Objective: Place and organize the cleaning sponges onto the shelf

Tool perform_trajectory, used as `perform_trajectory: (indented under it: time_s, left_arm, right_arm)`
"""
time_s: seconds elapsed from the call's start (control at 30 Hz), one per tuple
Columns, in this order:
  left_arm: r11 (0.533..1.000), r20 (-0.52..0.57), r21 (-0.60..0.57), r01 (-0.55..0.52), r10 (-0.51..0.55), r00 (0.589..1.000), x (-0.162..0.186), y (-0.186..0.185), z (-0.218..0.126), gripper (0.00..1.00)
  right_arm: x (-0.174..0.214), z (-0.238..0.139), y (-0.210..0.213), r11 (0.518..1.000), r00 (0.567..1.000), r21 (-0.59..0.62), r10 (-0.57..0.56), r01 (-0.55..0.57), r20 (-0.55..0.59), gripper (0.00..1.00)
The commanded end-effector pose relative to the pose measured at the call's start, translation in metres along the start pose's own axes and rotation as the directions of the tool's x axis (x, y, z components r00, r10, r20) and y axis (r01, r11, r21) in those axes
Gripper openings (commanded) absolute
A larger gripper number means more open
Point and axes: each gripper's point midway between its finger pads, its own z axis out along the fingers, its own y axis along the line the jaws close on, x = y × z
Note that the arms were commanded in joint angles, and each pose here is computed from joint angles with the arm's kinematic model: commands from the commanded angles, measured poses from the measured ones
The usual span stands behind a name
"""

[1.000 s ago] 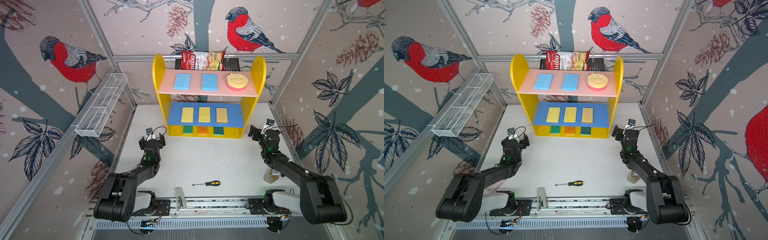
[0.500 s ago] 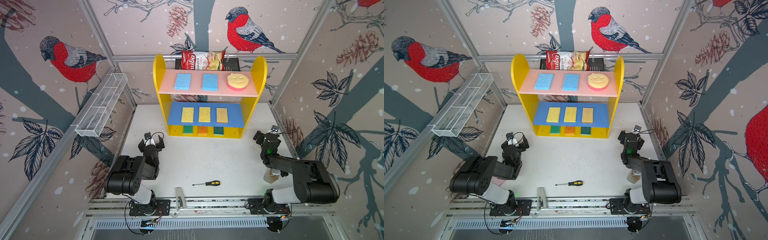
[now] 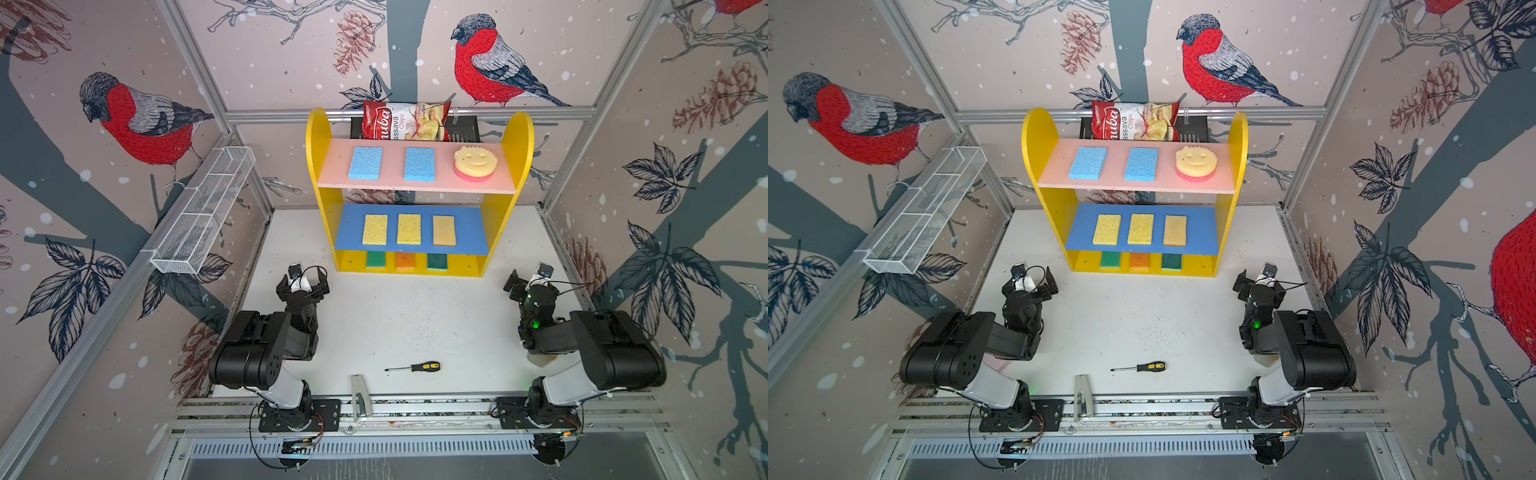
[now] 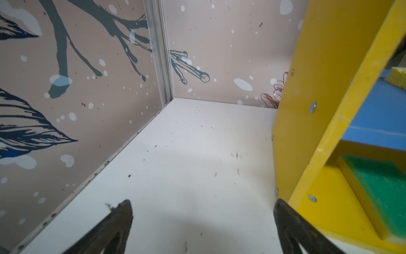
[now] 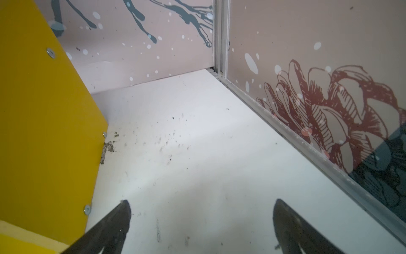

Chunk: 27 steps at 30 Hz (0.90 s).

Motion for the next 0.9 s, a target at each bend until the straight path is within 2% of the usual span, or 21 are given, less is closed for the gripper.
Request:
perform_trajectory:
  time_s: [0.0, 0.87]
  left_arm:
    - [1.0, 0.014, -0.025, -0.002, 0.003, 1.0, -0.0046, 0.001, 0.0017, 0.99]
    - [1.0, 0.017, -0.023, -0.003, 0.003, 1.0, -0.0055, -0.0001, 0.0018, 0.99]
  right_arm:
    - [-0.0242, -0.0002, 0.0009, 1.0, 0.995, -0.004, 0.027, -0.026, 0.093, 1.0]
    - [-0.0234, 0.0004, 0.0015, 1.0, 0.996, -0.009, 0.028, -0.027, 0.082, 1.0]
